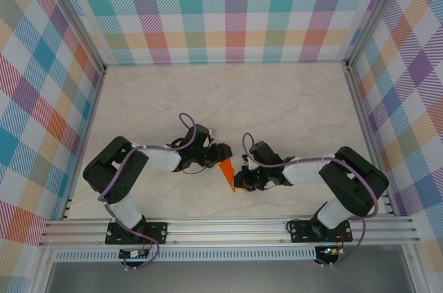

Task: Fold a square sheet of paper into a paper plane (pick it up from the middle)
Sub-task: Fold the wing for the fifth time at the center of the table.

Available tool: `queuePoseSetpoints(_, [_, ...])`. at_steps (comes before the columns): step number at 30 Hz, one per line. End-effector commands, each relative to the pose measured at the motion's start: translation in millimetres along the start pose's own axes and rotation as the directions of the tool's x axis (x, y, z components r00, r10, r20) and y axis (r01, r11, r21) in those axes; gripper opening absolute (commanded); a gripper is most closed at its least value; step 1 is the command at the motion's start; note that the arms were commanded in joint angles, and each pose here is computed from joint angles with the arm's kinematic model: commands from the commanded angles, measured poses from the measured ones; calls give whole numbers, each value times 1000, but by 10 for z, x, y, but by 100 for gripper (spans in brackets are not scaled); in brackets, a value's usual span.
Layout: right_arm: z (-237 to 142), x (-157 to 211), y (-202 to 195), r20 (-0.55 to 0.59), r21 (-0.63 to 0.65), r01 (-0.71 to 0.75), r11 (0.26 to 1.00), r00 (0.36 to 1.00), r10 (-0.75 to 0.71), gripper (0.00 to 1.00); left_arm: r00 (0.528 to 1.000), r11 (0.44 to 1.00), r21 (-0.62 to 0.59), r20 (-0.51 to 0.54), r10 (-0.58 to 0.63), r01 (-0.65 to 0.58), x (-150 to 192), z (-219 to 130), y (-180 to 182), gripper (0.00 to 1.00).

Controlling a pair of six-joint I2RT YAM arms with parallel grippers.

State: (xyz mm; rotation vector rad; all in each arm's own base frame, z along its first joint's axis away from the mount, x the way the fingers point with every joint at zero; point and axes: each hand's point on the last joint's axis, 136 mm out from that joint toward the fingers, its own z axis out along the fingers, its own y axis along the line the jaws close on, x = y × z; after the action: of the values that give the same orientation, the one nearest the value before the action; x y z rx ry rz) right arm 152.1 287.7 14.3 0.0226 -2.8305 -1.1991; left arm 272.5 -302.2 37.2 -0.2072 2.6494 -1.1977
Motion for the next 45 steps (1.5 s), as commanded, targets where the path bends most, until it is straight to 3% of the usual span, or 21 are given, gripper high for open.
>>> queuePoseSetpoints(1, [51, 115, -236, -51, 130, -24, 991, 998, 31, 7, 999, 992, -117, -35, -41, 37, 131, 53, 319, 53])
queuePoseSetpoints(5, [47, 187, -435, -56, 231, -49, 972, 996, 64, 6, 999, 992, -117, -32, -40, 36, 129, 40, 311, 52])
queuePoseSetpoints(10, [17, 181, -354, -48, 228, -25, 973, 998, 37, 6, 999, 992, -118, -32, -39, 35, 128, 36, 310, 52])
queuePoseSetpoints(21, [-333, -25, 260, 110, 72, 89, 993, 989, -97, 11, 999, 992, -125, -36, -41, 36, 138, 44, 332, 52])
queuePoseSetpoints(23, [-324, -41, 409, 110, 9, 116, 993, 987, -116, 11, 998, 991, -127, -38, -42, 37, 145, 50, 340, 52])
queuePoseSetpoints(34, [-92, -142, 508, 76, -55, 94, 994, 993, -89, 10, 998, 991, -129, -43, -40, 34, 152, 42, 338, 52])
queuePoseSetpoints(40, [44, -137, 341, 30, -30, 53, 998, 998, -52, 8, 998, 991, -128, -45, -41, 35, 155, 39, 337, 52])
queuePoseSetpoints(45, [179, 100, -38, -50, 7, -20, 1000, 999, 20, 8, 998, 990, -137, -45, -42, 36, 156, 35, 352, 52])
